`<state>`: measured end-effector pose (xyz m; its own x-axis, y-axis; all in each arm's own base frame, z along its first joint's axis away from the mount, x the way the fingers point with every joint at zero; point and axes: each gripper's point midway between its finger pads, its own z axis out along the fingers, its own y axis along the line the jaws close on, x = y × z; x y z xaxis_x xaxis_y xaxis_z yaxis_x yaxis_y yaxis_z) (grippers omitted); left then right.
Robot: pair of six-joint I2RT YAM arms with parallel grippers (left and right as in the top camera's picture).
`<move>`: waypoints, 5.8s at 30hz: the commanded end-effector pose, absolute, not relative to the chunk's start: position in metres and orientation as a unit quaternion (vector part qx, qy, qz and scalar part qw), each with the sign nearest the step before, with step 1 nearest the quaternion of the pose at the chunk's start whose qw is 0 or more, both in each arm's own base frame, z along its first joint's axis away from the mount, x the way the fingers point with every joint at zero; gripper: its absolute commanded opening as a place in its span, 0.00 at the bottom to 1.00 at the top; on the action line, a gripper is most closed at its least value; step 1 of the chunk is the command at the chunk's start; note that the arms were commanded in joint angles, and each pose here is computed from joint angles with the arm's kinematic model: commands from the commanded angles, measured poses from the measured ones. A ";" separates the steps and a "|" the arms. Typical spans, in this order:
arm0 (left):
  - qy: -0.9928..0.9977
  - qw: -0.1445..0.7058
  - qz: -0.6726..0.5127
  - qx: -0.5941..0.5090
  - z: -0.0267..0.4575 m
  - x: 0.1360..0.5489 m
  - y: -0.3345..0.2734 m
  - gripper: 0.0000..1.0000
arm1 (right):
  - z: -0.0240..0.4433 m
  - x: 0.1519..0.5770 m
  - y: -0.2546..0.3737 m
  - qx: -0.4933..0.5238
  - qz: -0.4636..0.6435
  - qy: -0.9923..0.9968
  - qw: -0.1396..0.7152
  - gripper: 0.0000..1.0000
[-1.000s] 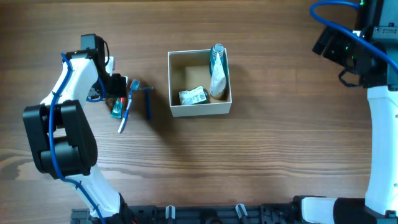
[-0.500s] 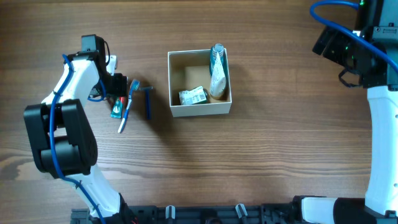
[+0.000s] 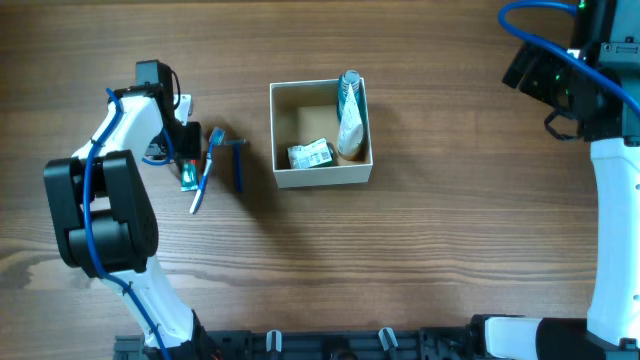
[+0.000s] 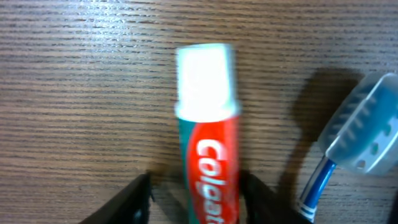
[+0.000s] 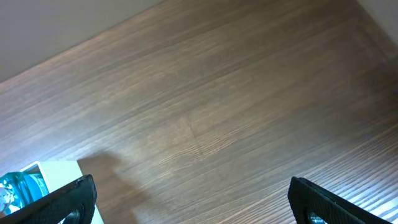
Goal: Pack container
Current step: 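Grasp the Colgate toothpaste tube with the left gripper, then place the toothpaste tube into the box and release, then grasp the blue toothbrush with the left gripper and lift, then lower the toothbrush into the box and open the left gripper, then reach the left gripper to the blue razor and grasp it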
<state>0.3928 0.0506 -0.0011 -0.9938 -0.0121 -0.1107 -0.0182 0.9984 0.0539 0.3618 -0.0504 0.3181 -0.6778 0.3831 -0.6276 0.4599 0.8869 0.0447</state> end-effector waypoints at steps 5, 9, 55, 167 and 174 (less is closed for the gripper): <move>0.999 0.035 0.020 -0.028 -0.010 0.384 0.048 0.29 | 0.318 0.364 -0.052 0.234 -0.061 0.913 0.330 1.00; 0.999 0.030 0.032 -0.028 -0.003 0.381 0.052 0.15 | 0.318 0.364 -0.052 0.234 -0.061 0.913 0.330 1.00; 0.976 0.182 -0.100 -0.059 0.117 0.407 -0.185 0.86 | 0.318 0.364 -0.052 0.234 -0.061 0.913 0.330 1.00; 0.977 0.177 -0.046 -0.111 0.190 0.367 -0.067 0.77 | 0.318 0.364 -0.052 0.234 -0.061 0.913 0.330 1.00; 0.983 0.086 -0.024 -0.158 0.104 0.353 -0.054 0.75 | 0.318 0.364 -0.052 0.234 -0.061 0.913 0.330 1.00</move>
<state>0.3655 -0.0603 0.1613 -0.9153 -0.2921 -0.2772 -0.2608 0.9545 -0.1446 0.3619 -0.0504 0.3182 -0.6775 0.3831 -0.6278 0.4599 0.8869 0.0448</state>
